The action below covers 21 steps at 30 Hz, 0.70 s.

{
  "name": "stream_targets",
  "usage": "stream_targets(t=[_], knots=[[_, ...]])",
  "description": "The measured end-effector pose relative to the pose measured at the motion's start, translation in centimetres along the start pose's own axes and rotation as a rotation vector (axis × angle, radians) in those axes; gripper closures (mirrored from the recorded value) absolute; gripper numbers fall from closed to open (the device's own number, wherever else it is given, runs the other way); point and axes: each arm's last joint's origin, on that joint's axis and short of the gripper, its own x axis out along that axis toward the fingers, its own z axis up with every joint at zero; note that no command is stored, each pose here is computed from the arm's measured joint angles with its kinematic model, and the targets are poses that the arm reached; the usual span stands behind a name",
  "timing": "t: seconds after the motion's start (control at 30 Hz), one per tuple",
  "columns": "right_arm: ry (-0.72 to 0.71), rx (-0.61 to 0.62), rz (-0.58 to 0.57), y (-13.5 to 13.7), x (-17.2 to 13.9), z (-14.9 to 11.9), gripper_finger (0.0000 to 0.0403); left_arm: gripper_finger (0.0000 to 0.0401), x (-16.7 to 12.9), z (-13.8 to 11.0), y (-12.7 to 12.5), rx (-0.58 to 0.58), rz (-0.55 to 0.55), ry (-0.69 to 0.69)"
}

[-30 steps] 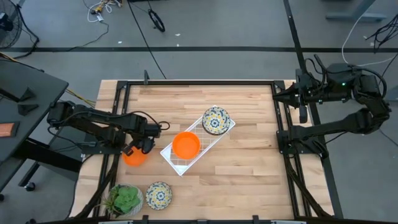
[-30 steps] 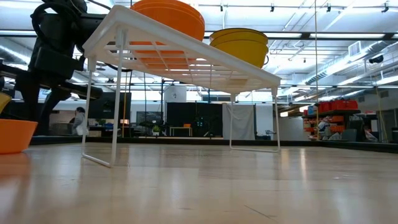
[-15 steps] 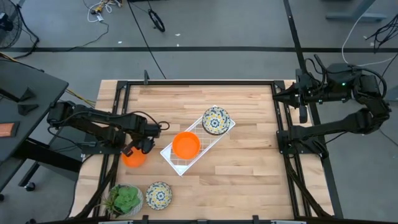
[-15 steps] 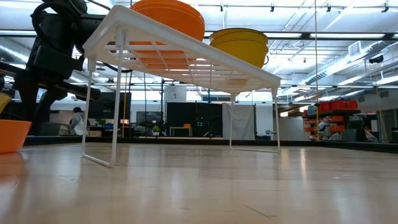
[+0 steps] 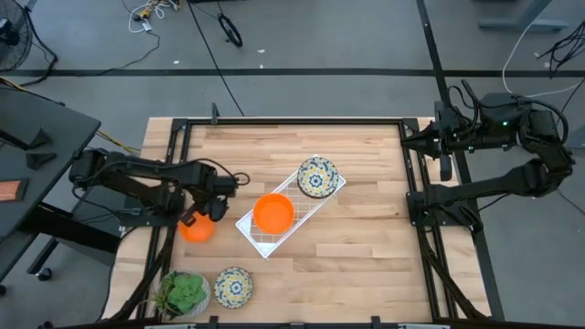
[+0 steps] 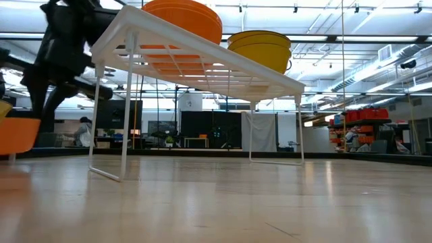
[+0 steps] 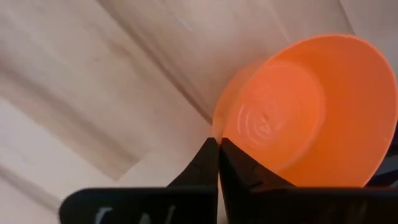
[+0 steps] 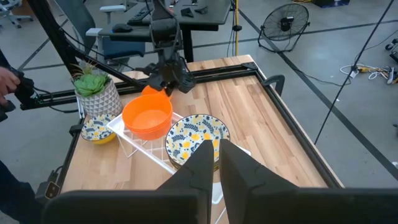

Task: Pick & Place Mini bowls
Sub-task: Stack the orange bowl on top of the orange bowl on the shelf

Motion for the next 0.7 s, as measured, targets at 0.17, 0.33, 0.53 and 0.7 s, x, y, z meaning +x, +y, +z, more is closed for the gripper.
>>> stream_targets(t=[0.17,0.33,0.53,0.7], knots=[[0.0,0.0,0.0,0.0,0.0,0.0,0.0371,0.04,-1.7,0.0,0.8,-0.034,0.013,-0.013],[0.001,0.0,0.0,0.0,0.0,0.0,0.0371,0.04,-3.9,0.0,1.4,-0.061,0.04,-0.016],[0.001,0.0,0.0,0.0,0.0,0.0,0.0371,0.04,-6.8,-0.4,2.1,-0.109,0.087,-0.004],[0.001,0.0,0.0,0.0,0.0,0.0,0.0371,0.04,-9.4,-0.6,2.6,-0.151,0.137,-0.035]])
